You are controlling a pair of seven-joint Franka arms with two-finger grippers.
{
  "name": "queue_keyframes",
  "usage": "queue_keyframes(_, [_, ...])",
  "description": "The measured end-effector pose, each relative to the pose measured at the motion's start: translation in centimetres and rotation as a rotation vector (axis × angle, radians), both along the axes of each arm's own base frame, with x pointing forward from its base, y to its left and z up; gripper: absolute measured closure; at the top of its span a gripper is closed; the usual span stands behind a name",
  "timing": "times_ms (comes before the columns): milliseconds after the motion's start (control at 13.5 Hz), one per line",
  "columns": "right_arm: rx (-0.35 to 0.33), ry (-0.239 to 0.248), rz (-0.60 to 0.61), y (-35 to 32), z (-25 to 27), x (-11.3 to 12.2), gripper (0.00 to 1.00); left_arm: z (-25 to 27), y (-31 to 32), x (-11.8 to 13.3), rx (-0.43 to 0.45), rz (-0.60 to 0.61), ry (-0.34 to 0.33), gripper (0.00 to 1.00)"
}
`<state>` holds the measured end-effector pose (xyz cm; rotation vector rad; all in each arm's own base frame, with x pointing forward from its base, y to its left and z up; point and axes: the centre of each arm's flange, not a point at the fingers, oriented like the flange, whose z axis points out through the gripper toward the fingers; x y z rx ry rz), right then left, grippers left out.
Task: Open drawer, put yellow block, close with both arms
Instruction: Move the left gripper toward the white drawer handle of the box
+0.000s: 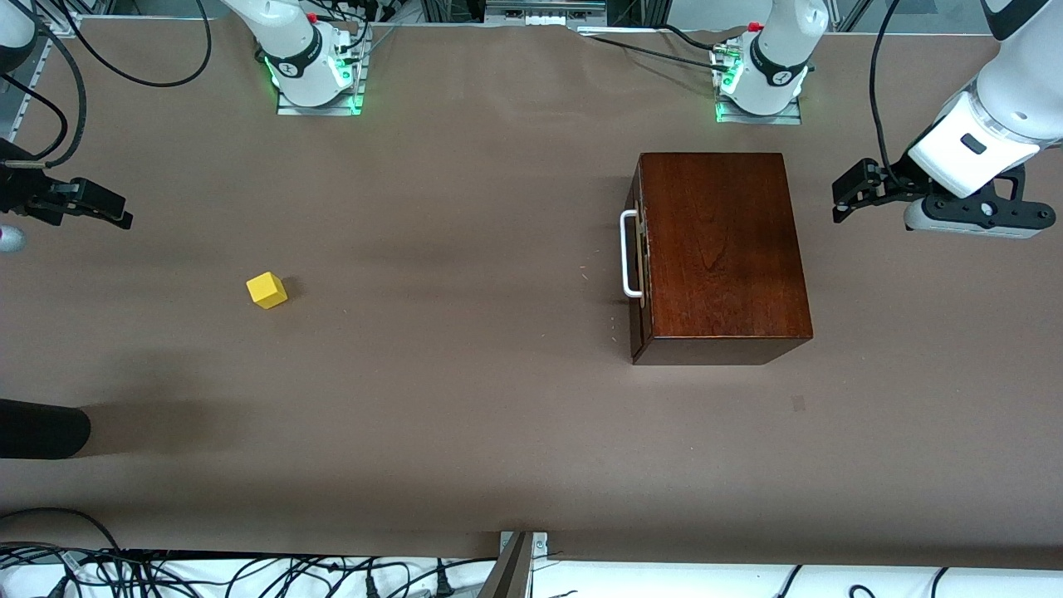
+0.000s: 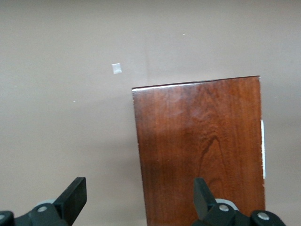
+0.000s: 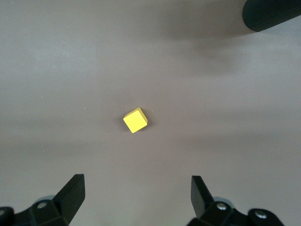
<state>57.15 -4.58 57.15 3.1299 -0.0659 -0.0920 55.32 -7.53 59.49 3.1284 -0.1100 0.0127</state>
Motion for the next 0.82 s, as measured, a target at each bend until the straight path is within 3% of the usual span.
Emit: queue_keyframes(816, [0.000,0.010,-0.002,-0.1,-0.5,0.2,0.00,1.2,0.4,-0.9,0.027,0.000,0.004,0.00])
